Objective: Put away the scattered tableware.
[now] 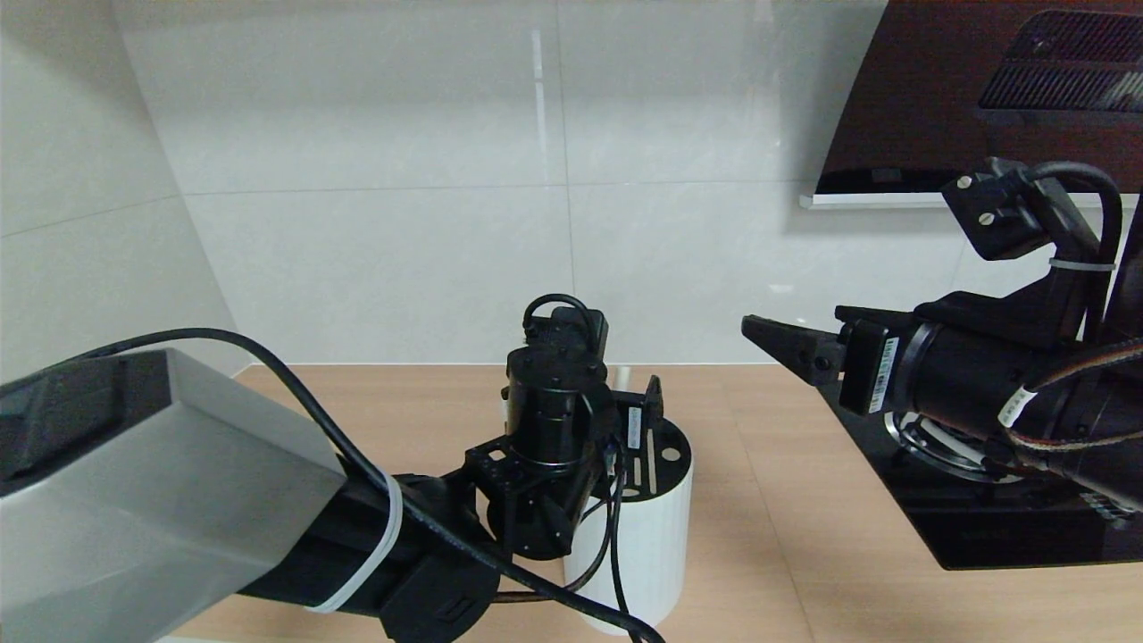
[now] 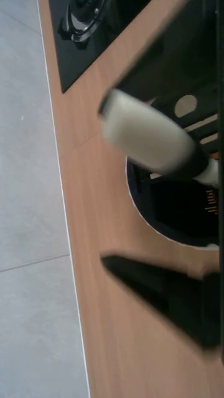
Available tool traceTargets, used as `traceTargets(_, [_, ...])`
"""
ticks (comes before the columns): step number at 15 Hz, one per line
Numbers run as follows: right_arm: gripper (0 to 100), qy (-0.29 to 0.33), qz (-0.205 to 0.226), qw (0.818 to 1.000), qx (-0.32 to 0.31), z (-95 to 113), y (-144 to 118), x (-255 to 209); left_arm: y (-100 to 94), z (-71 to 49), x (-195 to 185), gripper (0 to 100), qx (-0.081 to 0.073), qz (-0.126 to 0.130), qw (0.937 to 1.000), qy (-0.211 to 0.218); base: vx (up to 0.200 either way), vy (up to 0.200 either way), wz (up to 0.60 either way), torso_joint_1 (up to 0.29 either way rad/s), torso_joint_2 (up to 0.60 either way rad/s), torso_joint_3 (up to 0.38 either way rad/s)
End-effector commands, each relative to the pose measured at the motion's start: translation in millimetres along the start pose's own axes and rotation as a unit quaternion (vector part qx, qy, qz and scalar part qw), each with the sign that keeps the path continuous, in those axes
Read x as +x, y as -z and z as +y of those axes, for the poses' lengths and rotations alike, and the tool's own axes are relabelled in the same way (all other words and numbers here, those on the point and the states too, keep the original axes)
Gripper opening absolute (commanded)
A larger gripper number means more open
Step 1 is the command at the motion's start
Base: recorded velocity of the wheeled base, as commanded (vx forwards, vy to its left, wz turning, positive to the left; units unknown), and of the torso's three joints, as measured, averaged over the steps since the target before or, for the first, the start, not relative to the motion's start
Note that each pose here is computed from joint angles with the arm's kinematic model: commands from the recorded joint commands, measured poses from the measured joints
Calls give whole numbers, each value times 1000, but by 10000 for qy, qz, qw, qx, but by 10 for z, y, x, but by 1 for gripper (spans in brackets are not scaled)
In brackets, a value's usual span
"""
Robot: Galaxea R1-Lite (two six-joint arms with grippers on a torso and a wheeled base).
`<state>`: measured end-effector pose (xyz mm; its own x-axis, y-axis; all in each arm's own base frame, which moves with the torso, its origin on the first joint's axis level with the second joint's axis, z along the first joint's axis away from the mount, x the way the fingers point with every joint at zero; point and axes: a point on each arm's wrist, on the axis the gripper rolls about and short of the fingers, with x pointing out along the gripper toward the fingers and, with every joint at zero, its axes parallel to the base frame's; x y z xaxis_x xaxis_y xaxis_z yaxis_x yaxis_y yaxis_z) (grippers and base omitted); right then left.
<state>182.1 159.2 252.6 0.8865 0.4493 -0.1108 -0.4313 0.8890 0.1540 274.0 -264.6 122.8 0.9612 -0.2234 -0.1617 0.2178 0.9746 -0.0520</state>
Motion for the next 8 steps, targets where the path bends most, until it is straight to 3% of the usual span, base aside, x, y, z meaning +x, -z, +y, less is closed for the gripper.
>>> traceTargets(1, [100, -1, -1, 10000, 2, 1, 0, 0, -21, 3, -8, 100, -20, -28, 10000, 2, 0, 0, 0, 0, 0, 0])
traceTargets(4, [100, 1, 6, 10000, 0, 0, 4, 0, -90, 11, -50, 100, -67, -105, 9999, 21, 0, 0, 0, 0, 0, 0])
traceTargets(5, [100, 1, 6, 10000, 0, 0, 4, 0, -230, 22, -155, 100, -258, -298, 9992, 108, 0, 0, 0, 0, 0, 0])
traceTargets(6, [100, -1, -1, 10000, 2, 0, 1, -4, -515, 40, -401, 100, -598, -696, 9949, 412, 0, 0, 0, 0, 0, 0])
traceTargets(8, [100, 6, -10, 10000, 4, -1, -3, -8, -864, 191, -776, 100, -834, -1124, 9861, 900, 0, 0, 0, 0, 0, 0])
